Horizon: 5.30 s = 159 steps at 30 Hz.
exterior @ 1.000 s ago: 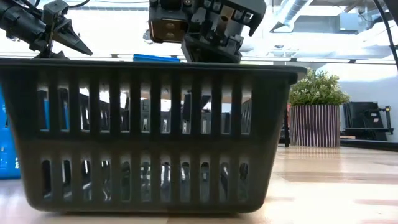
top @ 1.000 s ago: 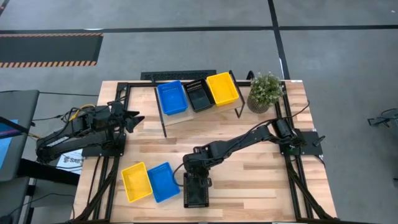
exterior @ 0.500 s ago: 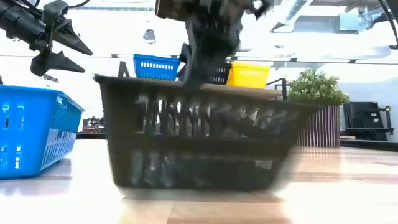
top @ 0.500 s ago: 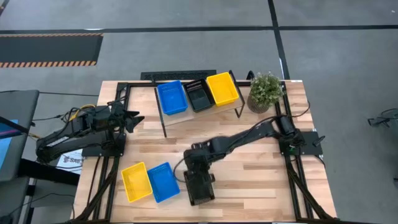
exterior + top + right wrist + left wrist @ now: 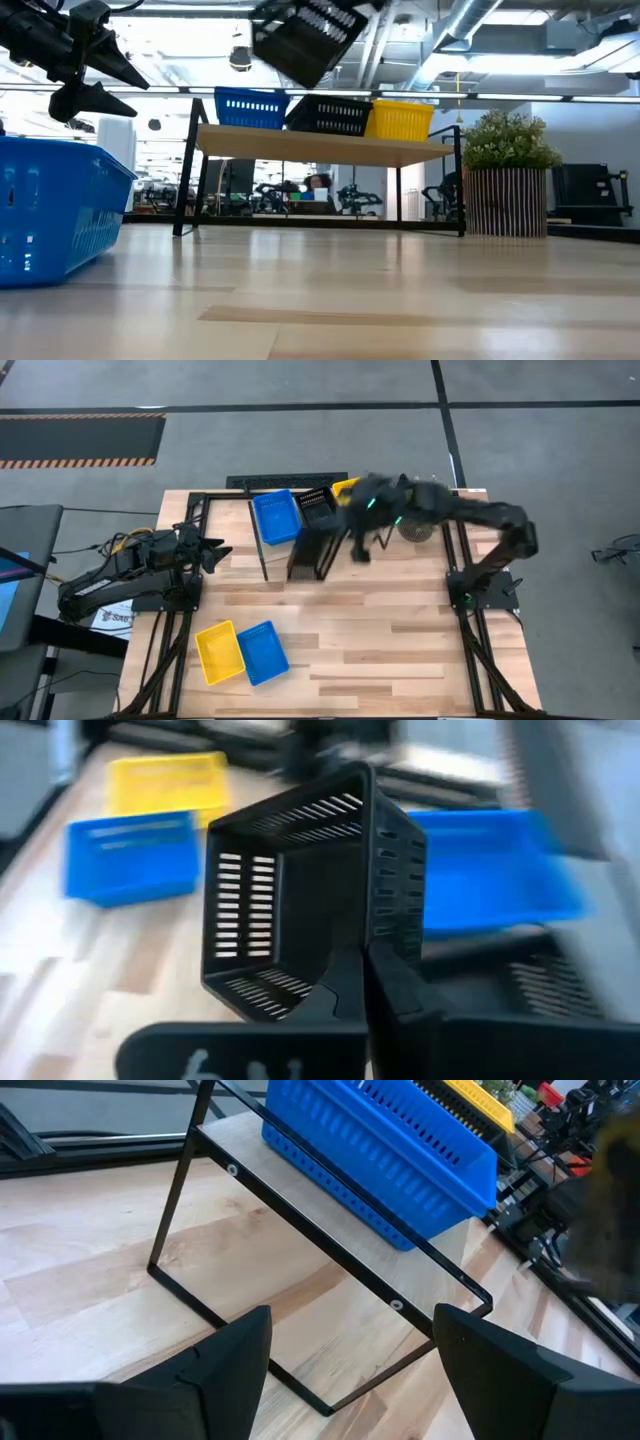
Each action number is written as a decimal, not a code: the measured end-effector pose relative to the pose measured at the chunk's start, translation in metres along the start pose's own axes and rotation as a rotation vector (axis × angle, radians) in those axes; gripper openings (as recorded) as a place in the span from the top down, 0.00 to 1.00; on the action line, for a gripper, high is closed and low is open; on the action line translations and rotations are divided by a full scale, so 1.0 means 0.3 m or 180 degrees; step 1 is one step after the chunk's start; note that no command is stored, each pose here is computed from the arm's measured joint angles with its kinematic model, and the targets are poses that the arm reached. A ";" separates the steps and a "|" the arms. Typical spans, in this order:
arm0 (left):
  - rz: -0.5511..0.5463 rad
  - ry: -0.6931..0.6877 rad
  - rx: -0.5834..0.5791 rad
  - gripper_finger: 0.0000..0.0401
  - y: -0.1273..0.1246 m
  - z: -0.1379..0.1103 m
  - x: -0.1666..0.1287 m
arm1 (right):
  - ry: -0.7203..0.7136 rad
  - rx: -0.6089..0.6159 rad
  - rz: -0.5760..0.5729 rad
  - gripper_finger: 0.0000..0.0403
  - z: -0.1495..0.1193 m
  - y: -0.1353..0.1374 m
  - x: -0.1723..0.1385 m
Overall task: Stack baskets on shelf by color
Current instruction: Stack the black bin on the black bins on the shelf
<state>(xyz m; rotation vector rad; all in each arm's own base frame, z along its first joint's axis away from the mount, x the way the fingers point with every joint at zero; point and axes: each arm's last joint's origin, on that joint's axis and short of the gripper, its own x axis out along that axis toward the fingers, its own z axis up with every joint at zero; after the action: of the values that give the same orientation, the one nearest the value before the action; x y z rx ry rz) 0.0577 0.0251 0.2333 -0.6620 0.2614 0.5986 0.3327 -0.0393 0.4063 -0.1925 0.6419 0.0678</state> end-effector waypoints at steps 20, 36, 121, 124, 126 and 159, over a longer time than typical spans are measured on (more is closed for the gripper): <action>0.0022 -0.0018 -0.0003 0.34 0.001 0.001 0.000 | -0.0174 0.0021 -0.0123 0.98 -0.118 -0.412 -0.154; 0.0021 -0.0018 -0.0003 0.34 0.000 0.001 0.000 | -0.0023 0.0072 -0.0323 0.75 -0.094 -0.482 -0.105; 0.0079 -0.0060 -0.0002 0.34 0.002 0.002 0.000 | 0.2147 -0.1500 -0.0828 0.69 -0.071 -0.186 0.121; 0.0079 -0.0060 -0.0003 0.34 0.002 0.002 0.000 | 0.2198 -0.1503 -0.0802 0.78 -0.076 -0.185 0.118; 0.0079 -0.0061 -0.0002 0.34 0.002 0.002 0.000 | 0.2207 -0.1503 -0.0798 0.83 -0.077 -0.185 0.118; 0.0077 -0.0059 -0.0027 0.34 0.002 0.002 0.000 | 0.0550 0.1960 -0.2046 0.96 0.093 -0.103 0.053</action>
<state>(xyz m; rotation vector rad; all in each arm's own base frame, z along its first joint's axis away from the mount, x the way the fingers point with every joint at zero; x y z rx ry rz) 0.0573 0.0258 0.2334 -0.6620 0.2499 0.6290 0.3655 -0.0640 0.4236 0.1998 0.7187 -0.7654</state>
